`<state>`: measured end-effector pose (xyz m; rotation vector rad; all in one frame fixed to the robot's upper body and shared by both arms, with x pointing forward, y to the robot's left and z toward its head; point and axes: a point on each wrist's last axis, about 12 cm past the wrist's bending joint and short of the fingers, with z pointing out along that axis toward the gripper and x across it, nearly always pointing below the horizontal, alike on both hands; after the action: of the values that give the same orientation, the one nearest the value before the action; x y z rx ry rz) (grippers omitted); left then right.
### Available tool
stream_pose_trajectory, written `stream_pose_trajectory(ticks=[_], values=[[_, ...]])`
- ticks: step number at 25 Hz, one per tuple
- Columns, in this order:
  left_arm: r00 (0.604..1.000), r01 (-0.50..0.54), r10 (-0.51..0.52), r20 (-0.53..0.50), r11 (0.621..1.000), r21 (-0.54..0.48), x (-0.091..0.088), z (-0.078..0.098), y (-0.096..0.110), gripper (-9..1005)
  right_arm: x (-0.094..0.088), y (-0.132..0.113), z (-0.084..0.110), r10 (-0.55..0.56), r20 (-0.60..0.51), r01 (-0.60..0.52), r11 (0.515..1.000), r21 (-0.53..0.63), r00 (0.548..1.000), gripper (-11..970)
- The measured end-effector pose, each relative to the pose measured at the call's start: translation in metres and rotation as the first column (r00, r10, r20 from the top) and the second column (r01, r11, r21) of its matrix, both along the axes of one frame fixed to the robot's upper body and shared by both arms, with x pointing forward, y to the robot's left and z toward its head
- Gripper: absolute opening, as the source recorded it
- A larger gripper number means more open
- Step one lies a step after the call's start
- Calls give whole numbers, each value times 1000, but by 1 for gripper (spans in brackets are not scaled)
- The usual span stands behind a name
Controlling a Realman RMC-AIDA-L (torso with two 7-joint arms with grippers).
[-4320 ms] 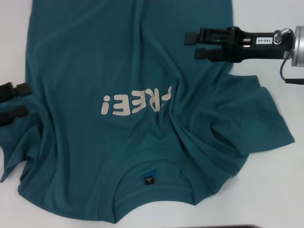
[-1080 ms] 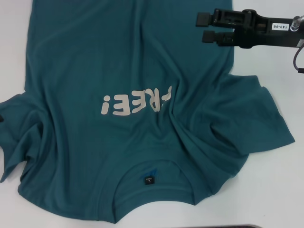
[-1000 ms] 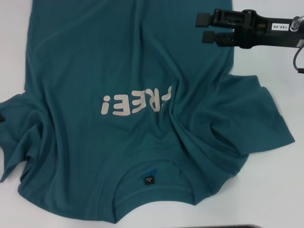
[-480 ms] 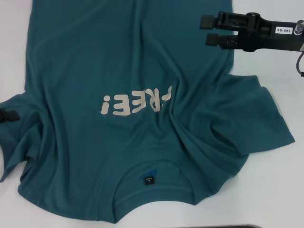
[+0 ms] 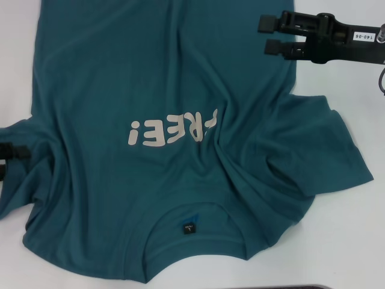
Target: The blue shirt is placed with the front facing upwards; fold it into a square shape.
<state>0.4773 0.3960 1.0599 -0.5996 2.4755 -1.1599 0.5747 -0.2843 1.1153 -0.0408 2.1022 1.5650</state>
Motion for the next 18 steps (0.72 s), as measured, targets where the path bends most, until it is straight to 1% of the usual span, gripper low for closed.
stream_pose_trajectory(ticks=[1,11,15,18], values=[[1000,0,0,0,1000,1,0,0,0,583,0,0,0,-2,0,2,1000,1,1000,915],[1000,4,-4,-1,1000,6,0,1,2,117,0,-1,0,-6,-2,6,1000,4,1000,914],[1000,7,-7,9,1000,10,0,6,6,65,0,-2,1,-7,-1,7,1000,4,1000,914],[1000,9,-9,13,999,36,1,15,16,26,0,-2,1,-8,-2,8,1000,4,1000,914]])
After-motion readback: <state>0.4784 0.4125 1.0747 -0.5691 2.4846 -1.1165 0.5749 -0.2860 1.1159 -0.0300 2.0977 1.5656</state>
